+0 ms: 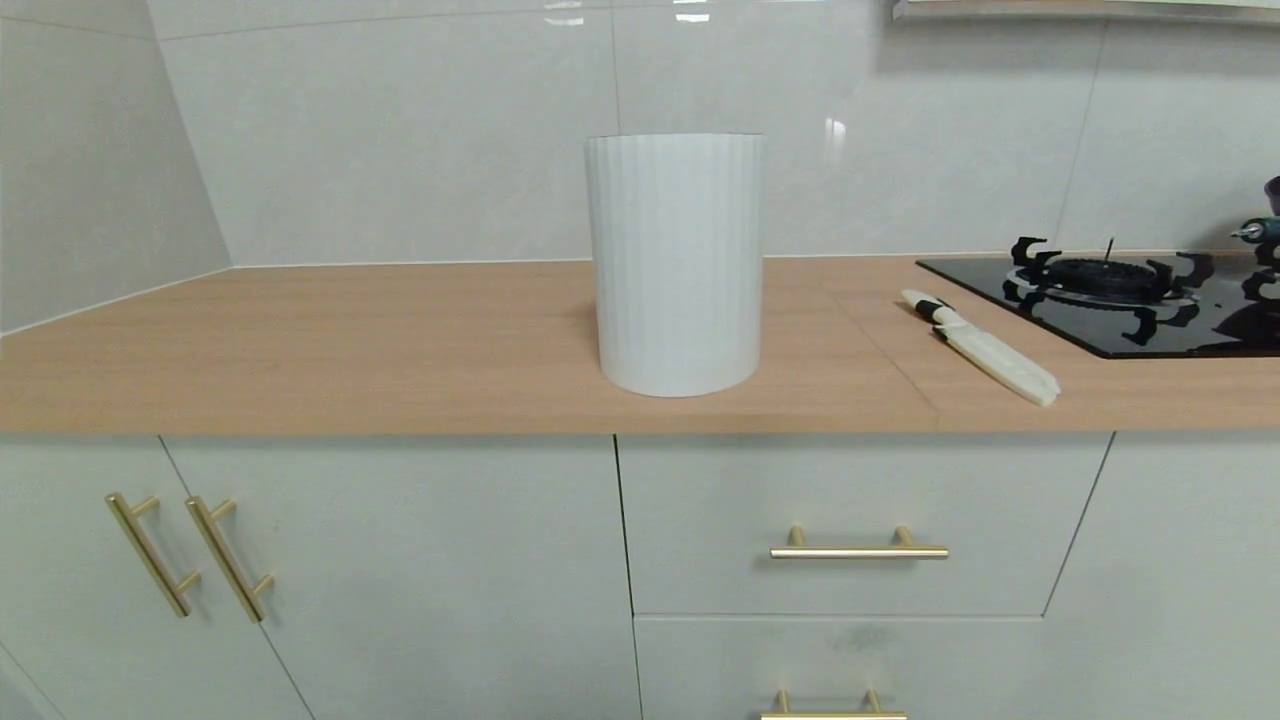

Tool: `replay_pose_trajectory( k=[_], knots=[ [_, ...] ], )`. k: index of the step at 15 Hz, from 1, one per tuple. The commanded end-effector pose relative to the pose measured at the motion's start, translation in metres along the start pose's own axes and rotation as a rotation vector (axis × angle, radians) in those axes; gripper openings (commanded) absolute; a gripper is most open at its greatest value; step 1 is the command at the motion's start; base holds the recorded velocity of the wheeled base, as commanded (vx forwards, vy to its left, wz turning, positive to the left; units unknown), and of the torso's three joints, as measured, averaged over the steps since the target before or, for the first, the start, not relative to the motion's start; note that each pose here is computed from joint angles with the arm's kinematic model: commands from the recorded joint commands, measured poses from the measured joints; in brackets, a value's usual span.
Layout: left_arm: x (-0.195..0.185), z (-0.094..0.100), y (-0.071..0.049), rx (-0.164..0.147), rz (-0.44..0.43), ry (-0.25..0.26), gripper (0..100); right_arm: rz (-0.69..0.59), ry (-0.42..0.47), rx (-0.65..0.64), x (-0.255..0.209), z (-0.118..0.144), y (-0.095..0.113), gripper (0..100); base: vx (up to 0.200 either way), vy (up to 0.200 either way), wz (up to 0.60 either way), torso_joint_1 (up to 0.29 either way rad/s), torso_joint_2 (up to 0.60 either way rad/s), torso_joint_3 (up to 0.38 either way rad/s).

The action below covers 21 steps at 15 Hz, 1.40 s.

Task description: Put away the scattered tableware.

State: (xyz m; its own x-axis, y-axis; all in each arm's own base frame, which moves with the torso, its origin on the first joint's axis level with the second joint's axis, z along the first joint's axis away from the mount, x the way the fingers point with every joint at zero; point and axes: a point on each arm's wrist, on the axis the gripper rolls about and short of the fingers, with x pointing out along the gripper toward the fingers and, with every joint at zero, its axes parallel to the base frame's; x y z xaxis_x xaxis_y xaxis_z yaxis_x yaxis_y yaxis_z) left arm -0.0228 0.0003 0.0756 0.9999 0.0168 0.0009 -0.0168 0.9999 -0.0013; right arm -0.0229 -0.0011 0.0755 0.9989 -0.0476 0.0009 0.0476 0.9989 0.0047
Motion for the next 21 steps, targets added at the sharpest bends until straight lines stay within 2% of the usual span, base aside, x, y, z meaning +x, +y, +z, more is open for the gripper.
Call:
replay_pose_trajectory(
  k=[1,21],
  knots=[
    [0.0,-0.0002,0.0,0.0,0.0,0.001,100,0.0,0.001,0.0,0.0001,0.0,0.0,100,0.0,0.0,0.0,0.032,-0.18,-0.266],
    [0.0,-0.0002,0.0,0.0,0.0,0.001,100,0.002,0.001,0.0,0.0001,0.0,0.0,100,0.0,0.0,0.0,0.193,-0.48,-0.286]
  ],
)
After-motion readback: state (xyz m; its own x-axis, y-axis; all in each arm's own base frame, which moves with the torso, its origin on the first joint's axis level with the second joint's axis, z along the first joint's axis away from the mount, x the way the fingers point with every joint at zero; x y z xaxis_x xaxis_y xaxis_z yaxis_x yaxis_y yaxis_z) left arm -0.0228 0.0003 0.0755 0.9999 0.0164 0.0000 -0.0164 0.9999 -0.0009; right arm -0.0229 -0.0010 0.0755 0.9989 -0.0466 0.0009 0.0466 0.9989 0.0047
